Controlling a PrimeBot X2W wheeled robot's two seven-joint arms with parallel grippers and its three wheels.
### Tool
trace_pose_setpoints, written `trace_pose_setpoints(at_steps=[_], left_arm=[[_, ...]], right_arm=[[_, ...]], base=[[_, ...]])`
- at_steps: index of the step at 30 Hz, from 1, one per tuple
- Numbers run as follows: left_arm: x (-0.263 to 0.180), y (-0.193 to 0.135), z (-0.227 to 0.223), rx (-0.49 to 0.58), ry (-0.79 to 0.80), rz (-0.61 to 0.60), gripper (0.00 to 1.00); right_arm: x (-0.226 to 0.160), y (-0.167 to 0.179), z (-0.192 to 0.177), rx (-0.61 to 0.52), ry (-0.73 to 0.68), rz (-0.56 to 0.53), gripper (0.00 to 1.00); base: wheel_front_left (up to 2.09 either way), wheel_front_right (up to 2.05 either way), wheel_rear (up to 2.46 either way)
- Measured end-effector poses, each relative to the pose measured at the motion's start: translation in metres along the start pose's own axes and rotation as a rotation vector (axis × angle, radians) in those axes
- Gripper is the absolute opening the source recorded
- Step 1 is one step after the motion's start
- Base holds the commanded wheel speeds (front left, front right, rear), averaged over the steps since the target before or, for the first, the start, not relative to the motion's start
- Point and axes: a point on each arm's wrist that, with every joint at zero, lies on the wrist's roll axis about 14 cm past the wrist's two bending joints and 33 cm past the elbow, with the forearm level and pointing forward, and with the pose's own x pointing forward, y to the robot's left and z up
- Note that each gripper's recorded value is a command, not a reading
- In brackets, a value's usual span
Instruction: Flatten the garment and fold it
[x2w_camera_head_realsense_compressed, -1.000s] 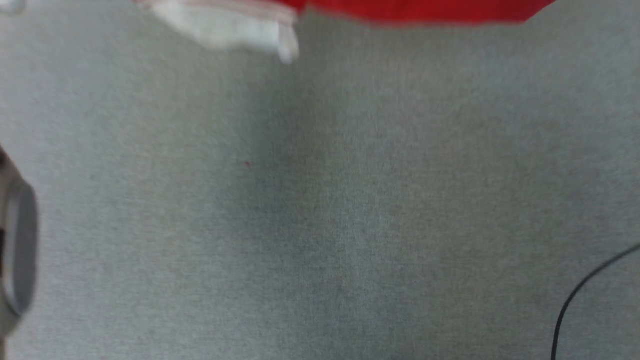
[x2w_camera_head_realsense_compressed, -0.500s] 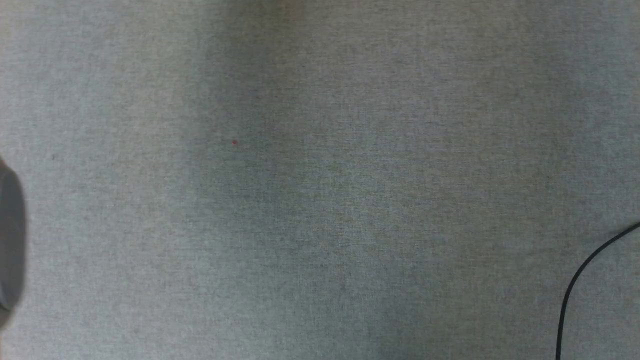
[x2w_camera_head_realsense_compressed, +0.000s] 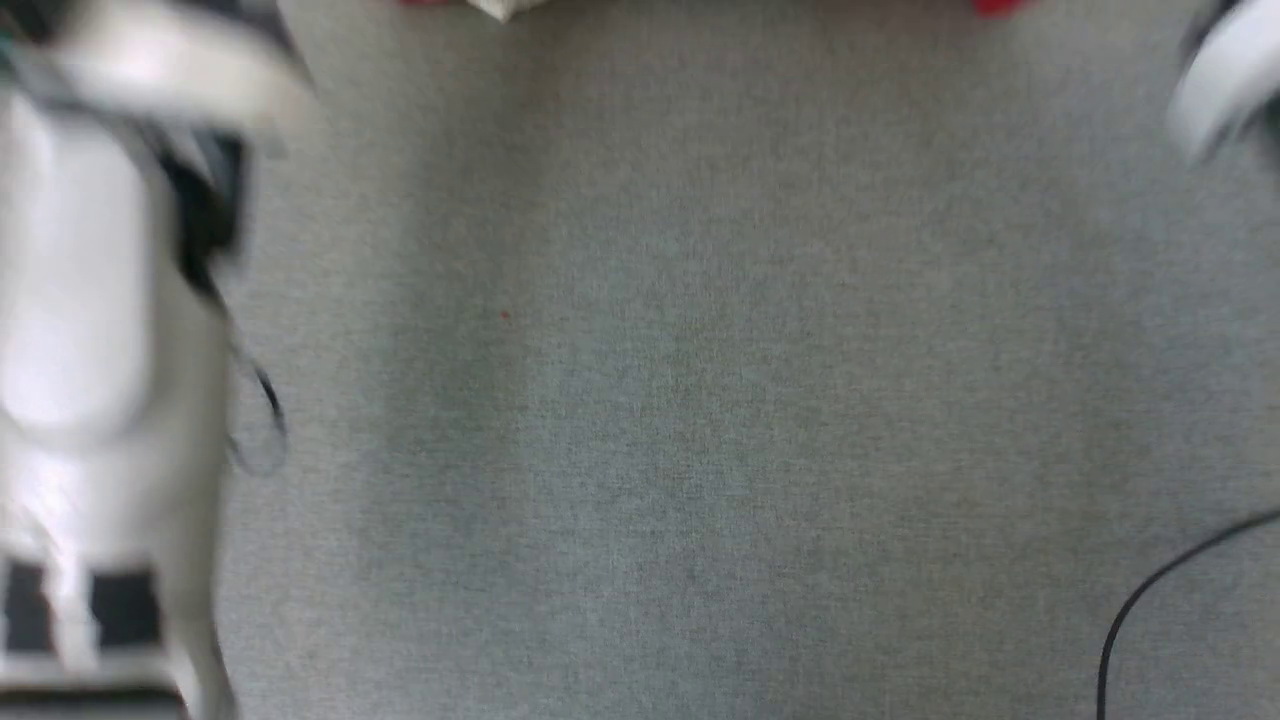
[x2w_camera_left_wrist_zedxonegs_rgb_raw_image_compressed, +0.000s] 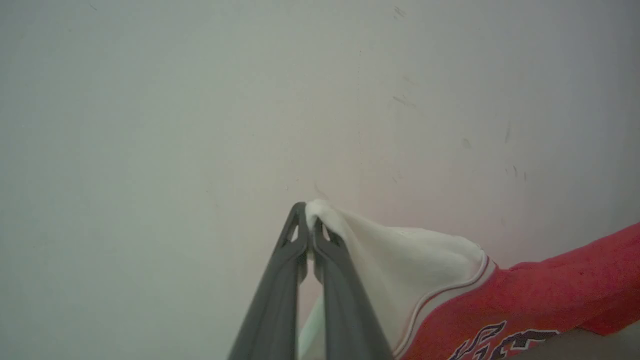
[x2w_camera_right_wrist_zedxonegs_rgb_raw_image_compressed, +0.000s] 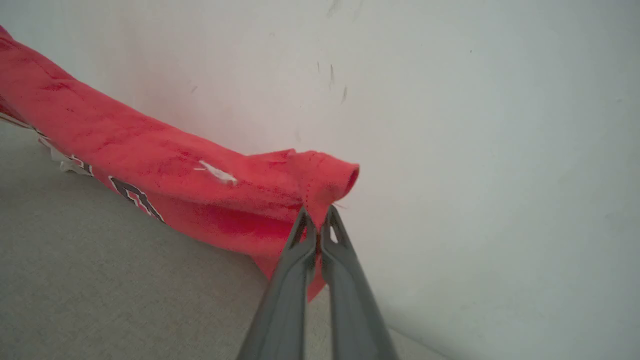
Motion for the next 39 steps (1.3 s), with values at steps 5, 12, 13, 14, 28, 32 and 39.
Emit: trace_pose_setpoints(at_steps=[5, 12, 13, 14, 28, 32, 39], left_arm=[[-0.077, -0.014, -0.034, -0.050, 0.153, 0.003, 0.00], [-0.183, -0.028, -0.062, -0.103, 0.348, 0.018, 0.00], [-0.195, -0.030, -0.063, -0.110, 0.367, 0.018, 0.00], [-0.208, -0.032, -0.063, -0.120, 0.385, 0.020, 0.00], [-0.351, -0.067, -0.060, -0.213, 0.649, 0.025, 0.00], [-0.385, -0.080, -0.057, -0.250, 0.718, 0.014, 0.00], [-0.426, -0.090, -0.053, -0.277, 0.806, -0.001, 0.00]], right_arm=[[-0.050, 0.034, -0.038, 0.064, 0.092, 0.057, 0.00], [-0.114, 0.069, -0.065, 0.101, 0.199, 0.115, 0.00], [-0.122, 0.073, -0.067, 0.105, 0.211, 0.120, 0.00], [-0.130, 0.076, -0.070, 0.105, 0.224, 0.127, 0.00], [-0.244, 0.099, -0.103, 0.140, 0.385, 0.136, 0.00], [-0.269, 0.099, -0.110, 0.152, 0.415, 0.116, 0.00], [-0.318, 0.116, -0.133, 0.192, 0.513, 0.123, 0.00]], base=[[0.00, 0.00, 0.00], [0.00, 0.00, 0.00], [0.00, 0.00, 0.00], [0.00, 0.00, 0.00], [0.00, 0.00, 0.00], [0.00, 0.00, 0.00], [0.00, 0.00, 0.00]])
